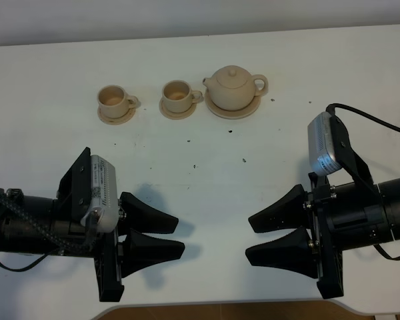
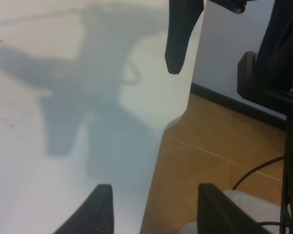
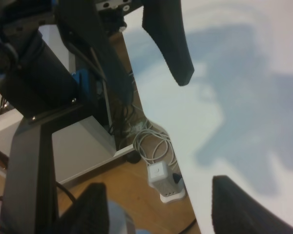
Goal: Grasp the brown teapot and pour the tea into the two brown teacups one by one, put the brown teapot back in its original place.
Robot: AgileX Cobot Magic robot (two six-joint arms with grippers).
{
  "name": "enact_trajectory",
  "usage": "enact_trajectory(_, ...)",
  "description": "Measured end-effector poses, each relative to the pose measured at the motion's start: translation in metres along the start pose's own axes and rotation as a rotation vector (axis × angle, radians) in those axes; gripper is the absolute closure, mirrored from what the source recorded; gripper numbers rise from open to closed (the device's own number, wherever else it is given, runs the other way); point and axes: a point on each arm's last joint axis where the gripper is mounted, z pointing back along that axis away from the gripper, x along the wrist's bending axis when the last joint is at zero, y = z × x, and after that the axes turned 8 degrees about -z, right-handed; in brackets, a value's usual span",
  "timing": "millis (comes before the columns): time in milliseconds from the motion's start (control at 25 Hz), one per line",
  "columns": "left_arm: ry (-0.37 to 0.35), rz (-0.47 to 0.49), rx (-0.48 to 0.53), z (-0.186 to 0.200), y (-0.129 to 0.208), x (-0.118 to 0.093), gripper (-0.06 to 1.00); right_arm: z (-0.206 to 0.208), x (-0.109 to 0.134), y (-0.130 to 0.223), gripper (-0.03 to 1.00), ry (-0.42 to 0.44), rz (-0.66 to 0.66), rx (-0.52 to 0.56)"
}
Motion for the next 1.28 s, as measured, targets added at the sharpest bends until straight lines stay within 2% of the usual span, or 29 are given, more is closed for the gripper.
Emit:
enact_trajectory(1040,0.0,-0.001,0.0,0.0,0.0,0.0,0.54,0.0,0.0,0.0,0.48,0.0,0.0,0.0)
enact_trajectory(1280,0.0,-0.001,0.0,0.0,0.0,0.0,0.54,0.0002,-0.0009,-0.0047,0.48,0.009,-0.036,-0.052)
